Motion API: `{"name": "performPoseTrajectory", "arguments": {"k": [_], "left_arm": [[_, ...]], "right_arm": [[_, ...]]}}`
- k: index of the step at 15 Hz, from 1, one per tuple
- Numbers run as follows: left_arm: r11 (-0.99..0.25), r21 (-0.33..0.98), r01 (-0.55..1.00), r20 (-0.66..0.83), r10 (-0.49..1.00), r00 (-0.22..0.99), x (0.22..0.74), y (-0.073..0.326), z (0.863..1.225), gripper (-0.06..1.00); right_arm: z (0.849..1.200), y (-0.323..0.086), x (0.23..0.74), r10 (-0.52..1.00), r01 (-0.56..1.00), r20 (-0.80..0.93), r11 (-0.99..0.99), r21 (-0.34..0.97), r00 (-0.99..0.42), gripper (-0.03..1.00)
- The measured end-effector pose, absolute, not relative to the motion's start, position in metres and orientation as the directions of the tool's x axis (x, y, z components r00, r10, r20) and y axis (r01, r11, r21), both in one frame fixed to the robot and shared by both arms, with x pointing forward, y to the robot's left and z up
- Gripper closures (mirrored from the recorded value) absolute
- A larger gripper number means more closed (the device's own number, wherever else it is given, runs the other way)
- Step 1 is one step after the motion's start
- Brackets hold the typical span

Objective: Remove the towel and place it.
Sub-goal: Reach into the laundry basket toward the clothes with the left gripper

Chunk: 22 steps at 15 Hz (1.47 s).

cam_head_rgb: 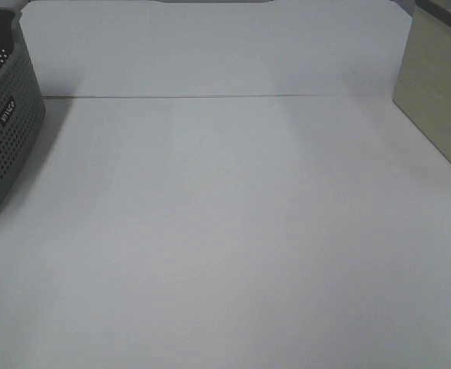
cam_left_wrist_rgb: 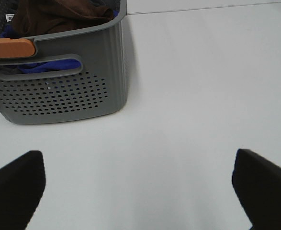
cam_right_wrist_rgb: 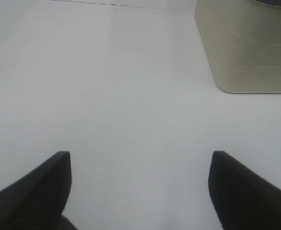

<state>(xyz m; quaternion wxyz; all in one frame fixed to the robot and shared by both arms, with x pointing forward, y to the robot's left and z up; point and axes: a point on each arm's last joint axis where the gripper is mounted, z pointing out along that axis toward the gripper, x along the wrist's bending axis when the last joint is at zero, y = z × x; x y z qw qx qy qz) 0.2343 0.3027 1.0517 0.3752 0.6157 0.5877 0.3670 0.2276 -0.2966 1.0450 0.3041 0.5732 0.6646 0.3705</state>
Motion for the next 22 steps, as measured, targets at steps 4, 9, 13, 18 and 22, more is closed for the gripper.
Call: {"name": "performPoseTrajectory", "arguments": {"k": [4, 9, 13, 18, 22], "left_arm": [[-0.027, 0.893, 0.448, 0.009, 0.999, 0.041, 0.2343, 0.3025, 1.0517, -0.05], [-0.027, 0.893, 0.448, 0.009, 0.999, 0.041, 0.2343, 0.3025, 1.0517, -0.05], [-0.027, 0.893, 0.448, 0.009, 0.999, 0.041, 0.2343, 0.3025, 1.0517, -0.05], [-0.027, 0.893, 0.448, 0.009, 0.999, 0.041, 0.2343, 0.3025, 1.0517, -0.05], [-0.027, 0.893, 0.448, 0.009, 0.999, 0.041, 0.2343, 0.3025, 1.0517, -0.05]], "right_arm": [[1.045, -0.2966, 0.2276, 0.987, 0.537, 0.021, 0.068, 0.841, -0.158, 0.2], [1.045, -0.2966, 0.2276, 0.987, 0.537, 0.021, 0.068, 0.841, -0.158, 0.2], [1.045, -0.2966, 0.2276, 0.987, 0.537, 0.021, 0.068, 0.841, -0.158, 0.2], [1.045, -0.2966, 0.2276, 0.987, 0.537, 0.021, 0.068, 0.841, -0.158, 0.2], [1.045, -0.2966, 0.2276, 0.987, 0.537, 0.021, 0.068, 0.841, -0.158, 0.2]]}}
